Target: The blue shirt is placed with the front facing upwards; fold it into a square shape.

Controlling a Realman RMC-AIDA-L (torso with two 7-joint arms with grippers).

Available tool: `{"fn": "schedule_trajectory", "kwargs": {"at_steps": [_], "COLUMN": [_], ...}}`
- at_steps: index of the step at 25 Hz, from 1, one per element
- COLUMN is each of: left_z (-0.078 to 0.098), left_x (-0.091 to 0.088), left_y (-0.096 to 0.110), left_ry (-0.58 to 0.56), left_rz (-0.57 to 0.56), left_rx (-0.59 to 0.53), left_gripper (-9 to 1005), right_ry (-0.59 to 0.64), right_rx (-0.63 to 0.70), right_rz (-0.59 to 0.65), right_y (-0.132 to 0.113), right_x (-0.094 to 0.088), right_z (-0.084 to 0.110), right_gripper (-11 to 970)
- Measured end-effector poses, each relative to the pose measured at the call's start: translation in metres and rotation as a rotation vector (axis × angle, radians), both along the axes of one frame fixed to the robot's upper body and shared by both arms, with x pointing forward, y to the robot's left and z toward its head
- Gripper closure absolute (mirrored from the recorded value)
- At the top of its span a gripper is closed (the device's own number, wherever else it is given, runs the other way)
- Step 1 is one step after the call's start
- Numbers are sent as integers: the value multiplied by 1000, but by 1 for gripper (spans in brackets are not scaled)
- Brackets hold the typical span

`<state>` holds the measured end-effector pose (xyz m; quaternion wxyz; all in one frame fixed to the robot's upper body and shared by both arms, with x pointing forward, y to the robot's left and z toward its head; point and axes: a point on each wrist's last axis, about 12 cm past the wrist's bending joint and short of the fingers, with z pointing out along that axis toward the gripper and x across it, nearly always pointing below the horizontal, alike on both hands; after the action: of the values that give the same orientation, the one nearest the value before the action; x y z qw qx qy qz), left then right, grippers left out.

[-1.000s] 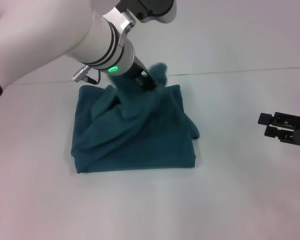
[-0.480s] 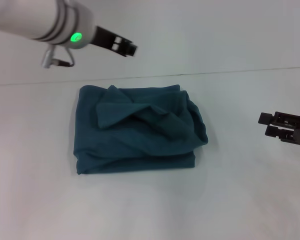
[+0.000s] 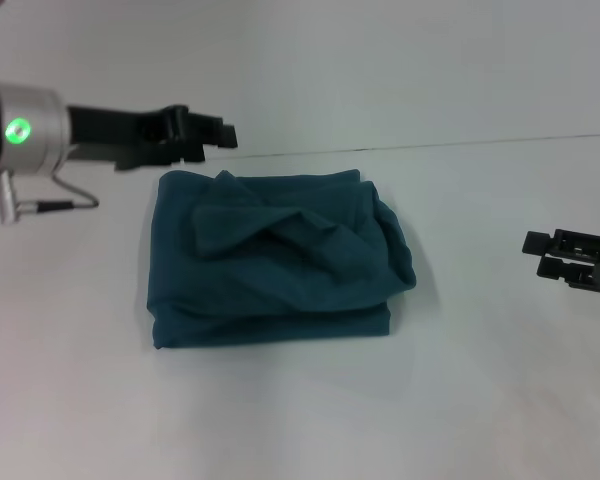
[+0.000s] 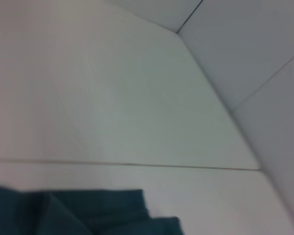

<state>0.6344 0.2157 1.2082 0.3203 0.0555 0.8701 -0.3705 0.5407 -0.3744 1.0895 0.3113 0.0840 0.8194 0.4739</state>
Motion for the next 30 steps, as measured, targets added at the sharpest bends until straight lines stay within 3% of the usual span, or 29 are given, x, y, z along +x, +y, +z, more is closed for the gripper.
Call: {"fn": "schedule_trajectory", "kwargs": {"at_steps": [8,17,24,30], "left_z": [-49,-80,-90,-92], "left_x": [-31,-71,-93,-99], "left_y": [49,91,115,123], "left_ry": [189,280,256,238], "left_rz": [-2,29,79,93], "left_rx": [-380,-513,-539,-547], "left_gripper": [493,492,493,493], "right_ry": [38,67,-27,-137], "right_rx": [-80,-192,-395,-556], "right_rz": [72,216,364,413], "right_y": [2,18,78,148], "right_x": [11,47,101,134], "right_z": [7,44,100,115], "right_gripper": [385,388,391,394]}}
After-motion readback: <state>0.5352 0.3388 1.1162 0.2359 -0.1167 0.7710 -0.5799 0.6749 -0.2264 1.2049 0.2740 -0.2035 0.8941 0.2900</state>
